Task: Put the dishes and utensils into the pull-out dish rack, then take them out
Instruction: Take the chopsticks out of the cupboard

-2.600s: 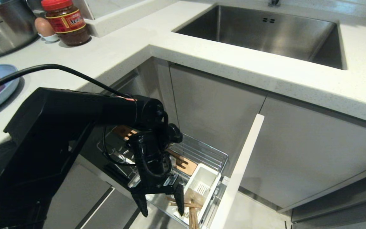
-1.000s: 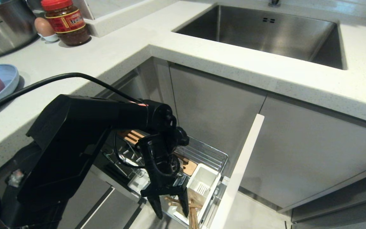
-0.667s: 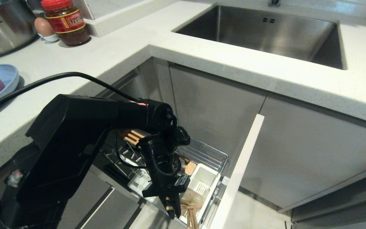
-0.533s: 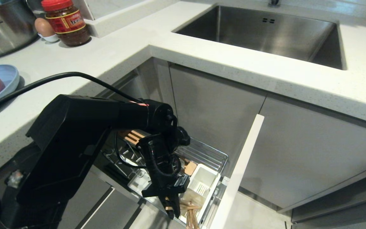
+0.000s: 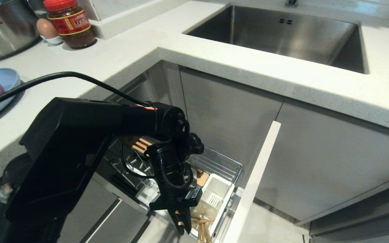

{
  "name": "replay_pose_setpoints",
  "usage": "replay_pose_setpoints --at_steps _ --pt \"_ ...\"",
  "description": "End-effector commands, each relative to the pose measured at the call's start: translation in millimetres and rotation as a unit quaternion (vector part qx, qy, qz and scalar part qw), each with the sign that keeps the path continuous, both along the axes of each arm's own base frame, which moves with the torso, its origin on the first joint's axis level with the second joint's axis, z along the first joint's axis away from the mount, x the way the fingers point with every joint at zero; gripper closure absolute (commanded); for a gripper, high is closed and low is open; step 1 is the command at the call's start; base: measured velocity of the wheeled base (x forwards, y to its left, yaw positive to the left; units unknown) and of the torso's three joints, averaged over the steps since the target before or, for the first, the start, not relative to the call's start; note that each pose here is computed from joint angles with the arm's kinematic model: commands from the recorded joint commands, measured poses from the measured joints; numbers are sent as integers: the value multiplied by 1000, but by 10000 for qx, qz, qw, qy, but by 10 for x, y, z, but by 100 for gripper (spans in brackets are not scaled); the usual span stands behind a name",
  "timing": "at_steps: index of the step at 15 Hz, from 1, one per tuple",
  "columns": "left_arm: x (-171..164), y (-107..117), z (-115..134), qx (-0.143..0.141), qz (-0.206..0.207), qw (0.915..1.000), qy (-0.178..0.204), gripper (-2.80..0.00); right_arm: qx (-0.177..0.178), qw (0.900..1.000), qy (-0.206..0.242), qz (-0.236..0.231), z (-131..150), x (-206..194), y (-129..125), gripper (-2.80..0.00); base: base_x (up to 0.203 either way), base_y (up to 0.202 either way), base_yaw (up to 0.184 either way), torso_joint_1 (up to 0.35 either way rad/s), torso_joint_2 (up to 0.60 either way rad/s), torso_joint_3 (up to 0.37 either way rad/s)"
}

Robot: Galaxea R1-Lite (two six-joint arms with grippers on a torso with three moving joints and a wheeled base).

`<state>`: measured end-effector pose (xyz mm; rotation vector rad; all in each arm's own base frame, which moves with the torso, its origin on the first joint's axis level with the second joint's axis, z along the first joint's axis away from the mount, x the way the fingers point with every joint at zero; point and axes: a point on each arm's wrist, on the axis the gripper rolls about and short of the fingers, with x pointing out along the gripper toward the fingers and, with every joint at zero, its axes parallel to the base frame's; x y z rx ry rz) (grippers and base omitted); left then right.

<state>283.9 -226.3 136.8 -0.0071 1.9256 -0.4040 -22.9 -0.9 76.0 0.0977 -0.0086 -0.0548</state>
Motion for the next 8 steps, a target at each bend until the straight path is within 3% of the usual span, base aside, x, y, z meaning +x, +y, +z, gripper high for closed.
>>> replay_pose_setpoints --at_steps 1,8 --pt "-120 51 240 -127 -10 9998 -172 0 3 10000 -24 -1 0 -3 0 0 0 0 0 0 0 0" --pt "-484 247 786 -361 -138 9973 -620 0 3 10000 -24 -1 0 -3 0 0 0 0 0 0 0 0"
